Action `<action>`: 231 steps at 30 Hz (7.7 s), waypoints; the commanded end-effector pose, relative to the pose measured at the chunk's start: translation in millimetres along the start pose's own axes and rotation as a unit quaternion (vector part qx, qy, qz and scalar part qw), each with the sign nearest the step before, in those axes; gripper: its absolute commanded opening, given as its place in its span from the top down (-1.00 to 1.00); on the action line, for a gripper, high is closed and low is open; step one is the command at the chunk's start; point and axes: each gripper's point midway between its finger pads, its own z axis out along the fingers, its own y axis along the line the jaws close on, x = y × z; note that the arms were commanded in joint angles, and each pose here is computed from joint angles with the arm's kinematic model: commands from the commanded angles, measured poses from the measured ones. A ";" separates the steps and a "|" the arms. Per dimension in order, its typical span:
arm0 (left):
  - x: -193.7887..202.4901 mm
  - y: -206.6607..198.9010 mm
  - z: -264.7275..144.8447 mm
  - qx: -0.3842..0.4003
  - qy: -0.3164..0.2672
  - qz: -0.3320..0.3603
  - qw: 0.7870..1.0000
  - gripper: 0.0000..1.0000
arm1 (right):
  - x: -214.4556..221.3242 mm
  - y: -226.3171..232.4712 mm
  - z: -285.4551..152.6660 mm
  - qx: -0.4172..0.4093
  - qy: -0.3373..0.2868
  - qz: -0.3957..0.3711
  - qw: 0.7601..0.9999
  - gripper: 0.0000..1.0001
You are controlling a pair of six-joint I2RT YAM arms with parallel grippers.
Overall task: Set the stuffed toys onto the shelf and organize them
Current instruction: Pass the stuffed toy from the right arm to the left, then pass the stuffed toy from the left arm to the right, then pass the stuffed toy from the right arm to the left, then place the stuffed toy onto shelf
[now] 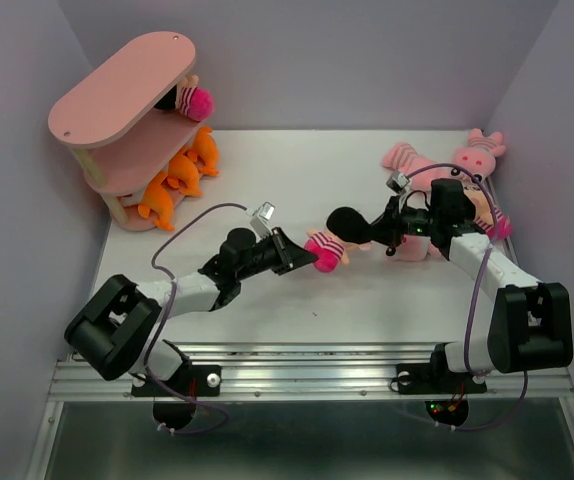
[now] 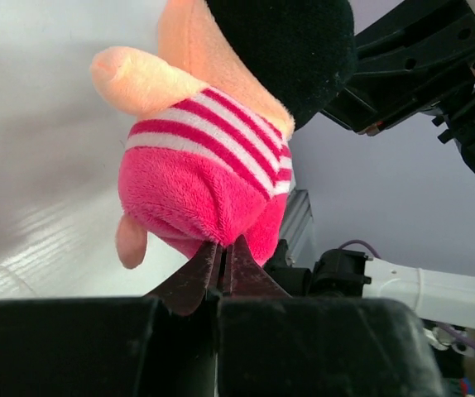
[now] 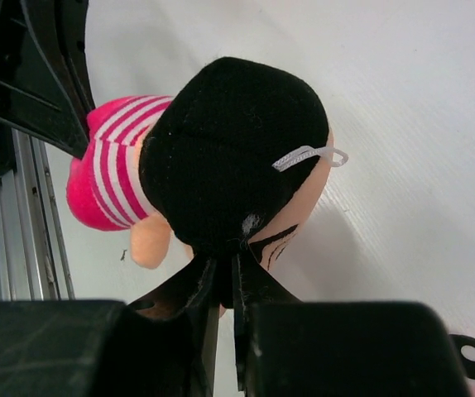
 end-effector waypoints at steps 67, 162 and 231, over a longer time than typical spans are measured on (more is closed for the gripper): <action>-5.3 5.1 -39.8 -0.169 -0.044 0.307 0.936 1.00 | 18.3 -4.1 69.5 -0.019 0.165 0.066 0.984 -0.53; 37.7 -51.7 -48.4 0.072 0.043 0.799 0.596 -0.43 | -16.1 62.9 66.9 -0.152 0.296 -0.192 0.923 0.89; -202.8 -54.0 -121.7 -0.323 -0.306 0.420 0.791 1.00 | -20.7 42.3 45.0 -0.117 0.154 0.024 0.981 -1.00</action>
